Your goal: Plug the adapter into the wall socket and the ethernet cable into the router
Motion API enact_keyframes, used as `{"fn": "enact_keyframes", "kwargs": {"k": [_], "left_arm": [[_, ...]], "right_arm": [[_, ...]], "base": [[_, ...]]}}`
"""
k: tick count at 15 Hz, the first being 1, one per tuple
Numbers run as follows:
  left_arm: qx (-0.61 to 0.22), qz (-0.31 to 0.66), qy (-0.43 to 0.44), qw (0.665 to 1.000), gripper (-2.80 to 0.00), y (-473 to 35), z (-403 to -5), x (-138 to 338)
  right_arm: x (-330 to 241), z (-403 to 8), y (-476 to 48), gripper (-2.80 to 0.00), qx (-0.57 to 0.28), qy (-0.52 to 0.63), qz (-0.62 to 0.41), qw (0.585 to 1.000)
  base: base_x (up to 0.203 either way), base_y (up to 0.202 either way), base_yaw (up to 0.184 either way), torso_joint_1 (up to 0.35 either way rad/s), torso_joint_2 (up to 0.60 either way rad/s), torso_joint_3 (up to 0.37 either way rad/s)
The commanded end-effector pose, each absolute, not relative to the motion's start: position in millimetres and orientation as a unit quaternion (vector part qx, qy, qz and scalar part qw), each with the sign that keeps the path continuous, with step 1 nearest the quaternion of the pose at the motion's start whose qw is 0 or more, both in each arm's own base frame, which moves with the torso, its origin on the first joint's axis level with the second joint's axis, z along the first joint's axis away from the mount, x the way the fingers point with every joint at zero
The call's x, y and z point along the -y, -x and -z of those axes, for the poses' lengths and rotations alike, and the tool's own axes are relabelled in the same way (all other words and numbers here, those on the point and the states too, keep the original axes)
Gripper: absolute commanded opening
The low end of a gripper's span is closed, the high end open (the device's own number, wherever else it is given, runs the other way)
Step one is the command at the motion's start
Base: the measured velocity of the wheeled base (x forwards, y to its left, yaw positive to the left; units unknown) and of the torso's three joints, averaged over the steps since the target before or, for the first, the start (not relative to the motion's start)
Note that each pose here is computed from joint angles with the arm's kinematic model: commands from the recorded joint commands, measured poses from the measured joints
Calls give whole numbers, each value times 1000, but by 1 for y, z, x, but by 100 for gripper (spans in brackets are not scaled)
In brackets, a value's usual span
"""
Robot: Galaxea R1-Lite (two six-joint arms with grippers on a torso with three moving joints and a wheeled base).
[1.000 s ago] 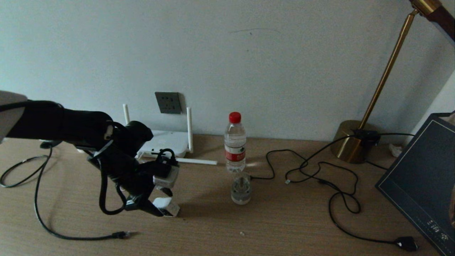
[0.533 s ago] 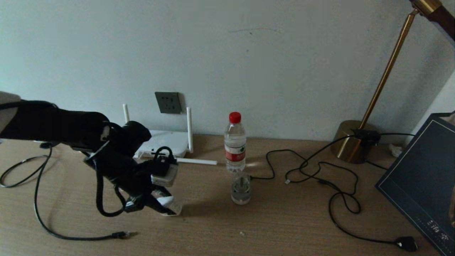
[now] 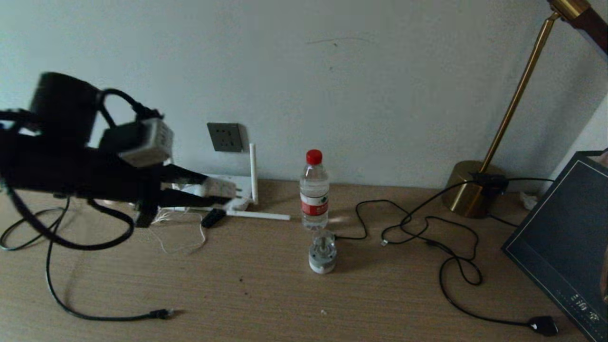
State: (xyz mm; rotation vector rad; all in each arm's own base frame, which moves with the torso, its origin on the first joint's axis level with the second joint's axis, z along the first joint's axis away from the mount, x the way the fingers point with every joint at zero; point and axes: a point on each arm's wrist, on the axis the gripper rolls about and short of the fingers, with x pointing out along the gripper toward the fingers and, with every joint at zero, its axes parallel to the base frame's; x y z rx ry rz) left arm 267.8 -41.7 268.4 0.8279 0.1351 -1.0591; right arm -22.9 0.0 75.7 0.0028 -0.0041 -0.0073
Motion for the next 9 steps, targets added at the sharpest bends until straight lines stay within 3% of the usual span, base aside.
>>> {"fn": "enact_keyframes", "kwargs": {"k": [1, 4, 6, 9], "left_arm": [[-55, 445, -309, 839, -280, -213, -309, 33], [-122, 349, -142, 918, -280, -173, -314, 25], [-134, 298, -110, 939, -280, -173, -282, 22], [-68, 213, -96, 970, -280, -189, -242, 20]], "right_arm": [[0, -76, 23, -280, 2, -2, 4, 1000], [0, -76, 23, -280, 2, -2, 4, 1000], [0, -76, 23, -280, 2, -2, 4, 1000], [0, -76, 23, -280, 2, -2, 4, 1000]], "base": [[0, 0, 0, 0, 0, 0], [0, 0, 0, 0, 0, 0], [0, 0, 0, 0, 0, 0], [0, 0, 0, 0, 0, 0]]}}
